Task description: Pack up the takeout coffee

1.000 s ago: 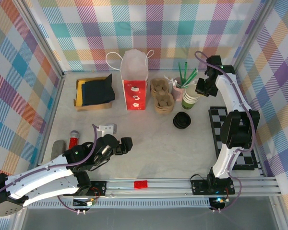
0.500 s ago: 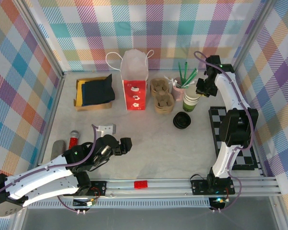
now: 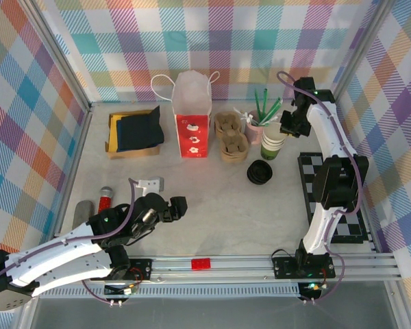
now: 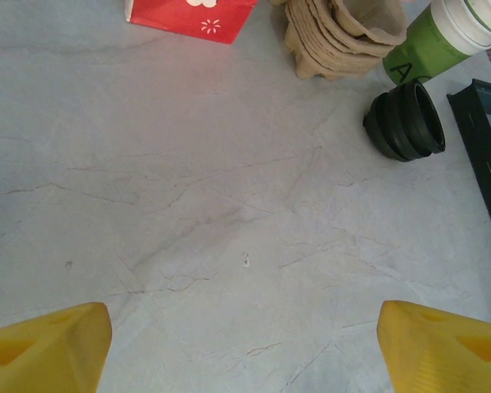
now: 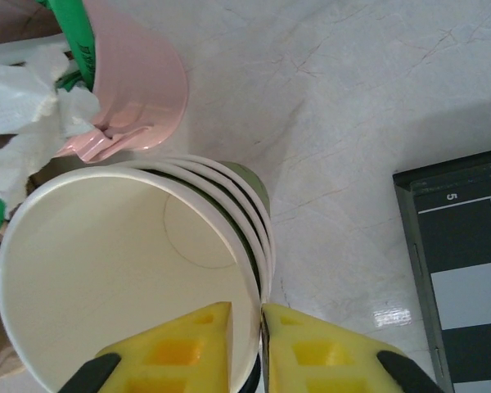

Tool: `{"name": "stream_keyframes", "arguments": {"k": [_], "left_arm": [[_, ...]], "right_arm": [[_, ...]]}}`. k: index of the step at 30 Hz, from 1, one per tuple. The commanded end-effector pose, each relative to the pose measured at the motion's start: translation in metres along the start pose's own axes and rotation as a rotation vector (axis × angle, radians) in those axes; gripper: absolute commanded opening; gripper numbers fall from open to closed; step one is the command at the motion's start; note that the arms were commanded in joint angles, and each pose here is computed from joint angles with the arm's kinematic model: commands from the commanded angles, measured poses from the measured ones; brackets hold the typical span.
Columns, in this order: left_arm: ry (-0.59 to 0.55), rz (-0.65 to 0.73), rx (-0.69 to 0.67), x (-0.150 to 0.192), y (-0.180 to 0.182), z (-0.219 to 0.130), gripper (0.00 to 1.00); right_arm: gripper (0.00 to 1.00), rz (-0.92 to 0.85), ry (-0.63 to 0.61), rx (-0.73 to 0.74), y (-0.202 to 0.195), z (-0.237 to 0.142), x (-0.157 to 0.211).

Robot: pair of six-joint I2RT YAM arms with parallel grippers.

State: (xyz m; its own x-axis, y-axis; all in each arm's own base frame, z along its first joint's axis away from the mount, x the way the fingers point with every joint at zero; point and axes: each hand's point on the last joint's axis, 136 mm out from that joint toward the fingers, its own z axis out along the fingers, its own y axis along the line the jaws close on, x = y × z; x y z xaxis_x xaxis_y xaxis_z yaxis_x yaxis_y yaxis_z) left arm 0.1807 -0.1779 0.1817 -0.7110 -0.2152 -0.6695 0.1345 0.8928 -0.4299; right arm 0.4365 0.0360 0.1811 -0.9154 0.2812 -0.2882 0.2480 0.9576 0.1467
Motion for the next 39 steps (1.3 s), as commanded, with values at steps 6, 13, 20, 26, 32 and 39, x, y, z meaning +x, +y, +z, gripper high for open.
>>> {"name": "stream_keyframes", "arguments": {"k": [6,13,20,26,32,39], "left_arm": [[-0.028,-0.001,-0.041,-0.004,0.016,-0.008,0.84],[-0.033,-0.01,-0.043,-0.004,0.019,-0.01,0.84],[-0.038,-0.008,-0.047,-0.006,0.02,-0.012,0.84],[-0.044,-0.009,-0.049,-0.008,0.021,-0.015,0.84],[-0.051,0.002,-0.05,-0.012,0.019,-0.017,0.84],[-0.054,0.009,-0.051,-0.014,0.017,-0.018,0.84]], "right_arm": [[0.19,-0.015,0.015,0.039,-0.003,0.002,0.002],[0.16,-0.009,0.014,0.024,-0.001,0.004,0.002],[0.04,-0.007,0.012,0.015,0.001,0.004,0.003],[0.0,-0.002,-0.016,0.0,0.003,-0.011,-0.001],[0.0,-0.002,-0.063,-0.028,0.009,-0.038,-0.008],[0.0,-0.013,-0.087,-0.033,0.01,-0.053,-0.011]]}}
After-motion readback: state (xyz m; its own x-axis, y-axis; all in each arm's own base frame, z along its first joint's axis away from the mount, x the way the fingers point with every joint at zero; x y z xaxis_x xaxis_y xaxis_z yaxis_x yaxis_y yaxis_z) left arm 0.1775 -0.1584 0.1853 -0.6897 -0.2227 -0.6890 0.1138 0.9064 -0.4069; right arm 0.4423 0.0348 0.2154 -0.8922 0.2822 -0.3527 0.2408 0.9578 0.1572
